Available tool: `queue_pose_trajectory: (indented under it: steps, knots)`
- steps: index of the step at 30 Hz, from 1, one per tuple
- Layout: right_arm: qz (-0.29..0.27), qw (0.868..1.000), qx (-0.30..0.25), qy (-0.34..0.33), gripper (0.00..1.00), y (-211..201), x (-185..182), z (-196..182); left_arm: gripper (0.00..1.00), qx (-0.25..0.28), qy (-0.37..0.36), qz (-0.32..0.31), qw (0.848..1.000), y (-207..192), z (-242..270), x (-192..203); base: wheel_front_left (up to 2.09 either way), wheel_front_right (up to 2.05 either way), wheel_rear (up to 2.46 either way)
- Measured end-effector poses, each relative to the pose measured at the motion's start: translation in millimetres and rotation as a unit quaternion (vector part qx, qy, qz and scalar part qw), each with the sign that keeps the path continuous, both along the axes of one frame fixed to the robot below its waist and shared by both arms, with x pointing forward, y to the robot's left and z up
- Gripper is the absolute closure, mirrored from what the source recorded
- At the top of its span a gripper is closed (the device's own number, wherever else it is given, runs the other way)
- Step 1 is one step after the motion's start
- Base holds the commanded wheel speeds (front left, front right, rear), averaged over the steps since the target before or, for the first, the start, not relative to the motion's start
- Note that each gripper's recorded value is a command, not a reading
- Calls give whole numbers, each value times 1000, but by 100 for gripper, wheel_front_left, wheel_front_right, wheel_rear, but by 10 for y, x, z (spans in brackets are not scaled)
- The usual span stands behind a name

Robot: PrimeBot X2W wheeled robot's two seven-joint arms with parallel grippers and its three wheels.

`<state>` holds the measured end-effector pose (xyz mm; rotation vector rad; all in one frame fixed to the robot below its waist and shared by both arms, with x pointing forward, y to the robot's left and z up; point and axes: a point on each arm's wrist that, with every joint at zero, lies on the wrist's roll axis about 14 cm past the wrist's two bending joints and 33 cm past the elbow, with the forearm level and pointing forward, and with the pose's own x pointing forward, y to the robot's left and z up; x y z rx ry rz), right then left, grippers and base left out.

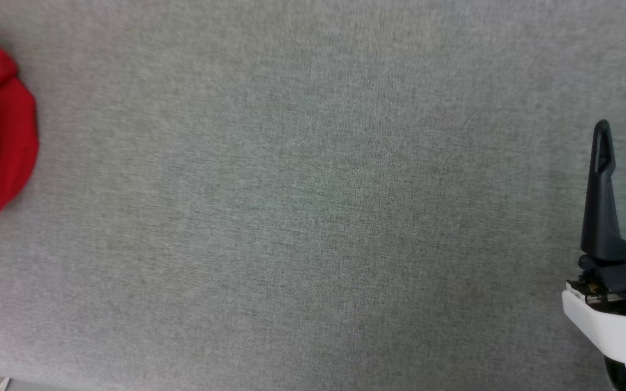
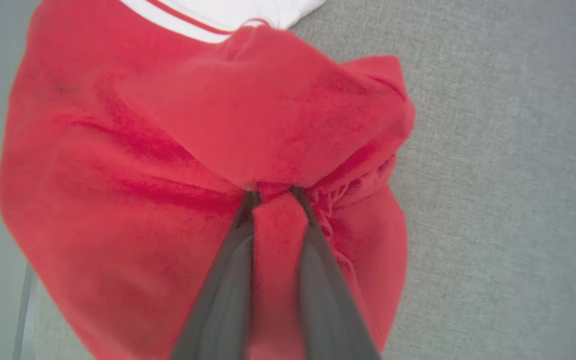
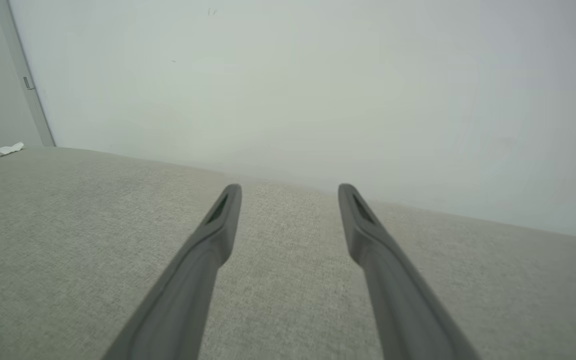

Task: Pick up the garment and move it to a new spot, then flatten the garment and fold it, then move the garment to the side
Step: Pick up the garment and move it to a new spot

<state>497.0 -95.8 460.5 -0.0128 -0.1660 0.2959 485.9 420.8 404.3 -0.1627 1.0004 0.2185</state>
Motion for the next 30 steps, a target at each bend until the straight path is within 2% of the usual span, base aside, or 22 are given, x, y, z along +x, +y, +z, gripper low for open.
queue_pose_trajectory:
  steps: [7,14,21,30]
  knots:
    - [2,999,28,-25,0,2,-106,362,100,40,-96,-83,991,-236,853,259,0,0,0]
    - [-1,998,46,-43,0,-49,-255,657,100,71,-180,-185,964,-737,1677,417,0,0,0]
    - [-21,997,54,-56,0,-224,-420,867,100,90,-246,-298,918,-1519,2307,575,0,0,0]
    - [-71,994,55,-69,0,-603,-682,1059,100,58,-321,-443,835,-2817,2900,604,0,0,0]
